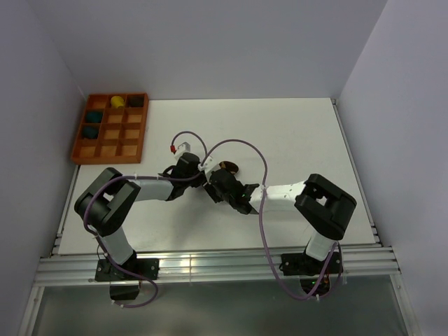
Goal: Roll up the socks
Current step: Roll the sock at the center of the board.
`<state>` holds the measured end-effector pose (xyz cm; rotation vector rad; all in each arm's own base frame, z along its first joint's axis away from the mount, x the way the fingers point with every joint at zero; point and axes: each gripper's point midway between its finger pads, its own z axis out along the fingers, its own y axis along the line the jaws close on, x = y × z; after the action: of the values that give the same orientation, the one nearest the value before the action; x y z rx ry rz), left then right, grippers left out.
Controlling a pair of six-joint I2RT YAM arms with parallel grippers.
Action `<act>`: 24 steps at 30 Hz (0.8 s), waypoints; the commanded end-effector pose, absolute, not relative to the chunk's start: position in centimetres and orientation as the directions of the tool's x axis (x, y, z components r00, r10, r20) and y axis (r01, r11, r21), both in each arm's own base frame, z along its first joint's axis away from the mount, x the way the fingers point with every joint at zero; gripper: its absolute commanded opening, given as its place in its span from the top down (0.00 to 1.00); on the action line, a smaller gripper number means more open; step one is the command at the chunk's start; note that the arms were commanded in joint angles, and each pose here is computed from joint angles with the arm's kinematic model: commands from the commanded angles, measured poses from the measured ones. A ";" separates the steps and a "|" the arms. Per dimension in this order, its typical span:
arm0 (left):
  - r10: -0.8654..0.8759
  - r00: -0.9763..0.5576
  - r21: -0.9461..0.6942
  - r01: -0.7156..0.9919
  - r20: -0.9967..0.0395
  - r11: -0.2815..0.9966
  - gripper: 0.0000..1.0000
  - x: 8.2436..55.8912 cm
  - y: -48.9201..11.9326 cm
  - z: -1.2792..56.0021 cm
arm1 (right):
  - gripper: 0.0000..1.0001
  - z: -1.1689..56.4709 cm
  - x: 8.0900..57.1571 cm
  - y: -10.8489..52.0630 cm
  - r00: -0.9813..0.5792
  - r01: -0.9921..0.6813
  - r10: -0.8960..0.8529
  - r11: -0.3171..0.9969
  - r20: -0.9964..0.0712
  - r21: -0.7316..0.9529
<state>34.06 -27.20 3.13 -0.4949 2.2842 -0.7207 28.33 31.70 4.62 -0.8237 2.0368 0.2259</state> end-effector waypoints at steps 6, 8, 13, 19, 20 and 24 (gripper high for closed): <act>-0.436 -0.760 -0.533 -0.142 -0.481 0.834 0.82 32.1 -26.6 1.3 | 0.48 7.8 29.5 30.0 -0.307 -0.585 -0.477 0.777 -0.823 -0.232; -0.433 -0.763 -0.532 -0.139 -0.480 0.835 0.82 32.1 -26.8 1.2 | 0.48 8.5 29.6 30.0 -0.290 -0.588 -0.476 0.773 -0.830 -0.238; -0.432 -0.766 -0.531 -0.141 -0.476 0.836 0.82 32.1 -26.8 1.1 | 0.48 8.0 29.8 30.3 -0.286 -0.599 -0.504 0.758 -0.815 -0.259; -0.433 -0.763 -0.532 -0.139 -0.481 0.836 0.82 32.2 -26.8 1.3 | 0.48 6.3 29.6 30.9 -0.303 -0.625 -0.527 0.739 -0.794 -0.251; -0.431 -0.764 -0.532 -0.138 -0.481 0.836 0.82 32.1 -26.8 1.4 | 0.48 6.0 29.6 30.9 -0.306 -0.626 -0.532 0.737 -0.790 -0.253; -0.430 -0.767 -0.532 -0.138 -0.476 0.835 0.82 32.1 -26.9 1.2 | 0.48 4.5 29.4 31.1 -0.324 -0.641 -0.545 0.728 -0.773 -0.244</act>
<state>33.93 -27.30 3.14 -0.4791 2.3075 -0.7096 28.84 30.45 4.55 -0.8924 2.0106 0.1264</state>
